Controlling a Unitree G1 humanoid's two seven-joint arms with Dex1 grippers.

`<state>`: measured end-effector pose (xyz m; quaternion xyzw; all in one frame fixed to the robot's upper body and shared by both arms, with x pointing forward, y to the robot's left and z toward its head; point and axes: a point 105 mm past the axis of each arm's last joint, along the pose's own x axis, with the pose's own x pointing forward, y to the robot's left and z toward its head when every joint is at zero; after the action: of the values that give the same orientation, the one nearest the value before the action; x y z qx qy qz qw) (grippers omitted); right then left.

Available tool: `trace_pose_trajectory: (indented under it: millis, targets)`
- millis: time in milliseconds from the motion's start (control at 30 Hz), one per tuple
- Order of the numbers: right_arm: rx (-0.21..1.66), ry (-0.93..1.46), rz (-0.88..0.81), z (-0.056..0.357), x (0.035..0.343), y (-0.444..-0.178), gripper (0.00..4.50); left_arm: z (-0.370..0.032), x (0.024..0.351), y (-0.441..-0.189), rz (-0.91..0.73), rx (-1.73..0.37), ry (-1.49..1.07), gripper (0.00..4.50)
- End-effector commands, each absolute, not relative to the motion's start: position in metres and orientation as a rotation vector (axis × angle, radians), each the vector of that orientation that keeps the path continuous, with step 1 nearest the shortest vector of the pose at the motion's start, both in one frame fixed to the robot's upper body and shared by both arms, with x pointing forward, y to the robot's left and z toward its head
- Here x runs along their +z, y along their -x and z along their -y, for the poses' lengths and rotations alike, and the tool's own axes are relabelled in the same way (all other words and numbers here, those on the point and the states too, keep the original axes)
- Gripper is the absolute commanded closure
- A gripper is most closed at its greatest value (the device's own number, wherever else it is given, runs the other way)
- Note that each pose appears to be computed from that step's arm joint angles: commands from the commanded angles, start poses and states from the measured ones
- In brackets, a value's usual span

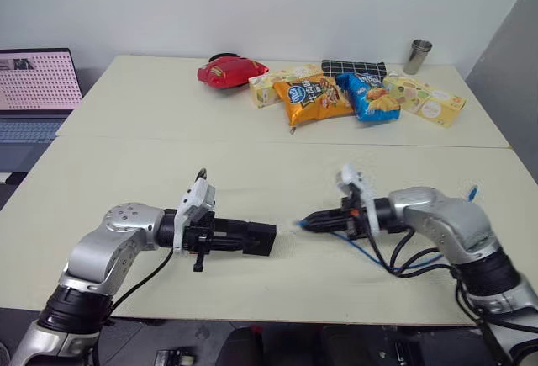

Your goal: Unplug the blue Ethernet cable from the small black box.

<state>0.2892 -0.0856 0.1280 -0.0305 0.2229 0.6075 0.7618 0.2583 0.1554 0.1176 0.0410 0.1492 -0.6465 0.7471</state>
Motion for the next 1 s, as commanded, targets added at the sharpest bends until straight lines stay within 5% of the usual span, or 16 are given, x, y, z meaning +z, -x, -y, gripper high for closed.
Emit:
trace_pose_trajectory:
  millis: [33, 300, 400, 667, 800, 1000]
  targets:
    - [1.204, 0.083, -0.383, 0.098, 0.138, -0.308, 4.43, -0.172, 0.123, -0.269, -0.290, -1.324, -0.115, 3.72]
    - [0.601, 0.234, -0.164, 0.134, 0.139, -0.391, 4.43, -0.170, 0.130, -0.285, -0.211, -1.227, -0.105, 3.72]
    - [0.546, 0.259, -0.141, 0.136, 0.139, -0.398, 3.54, -0.168, 0.135, -0.297, -0.163, -1.170, -0.114, 3.72]
    - [0.746, 0.274, -0.070, 0.113, 0.161, -0.377, 1.59, -0.174, 0.144, -0.342, 0.010, -0.878, -0.179, 3.72]
    - [1.129, 0.238, -0.067, 0.071, 0.176, -0.320, 0.58, -0.188, 0.147, -0.377, 0.133, -0.621, -0.231, 3.72]
    - [1.191, 0.237, -0.077, 0.055, 0.181, -0.305, 0.58, -0.203, 0.138, -0.399, 0.198, -0.412, -0.162, 3.72]
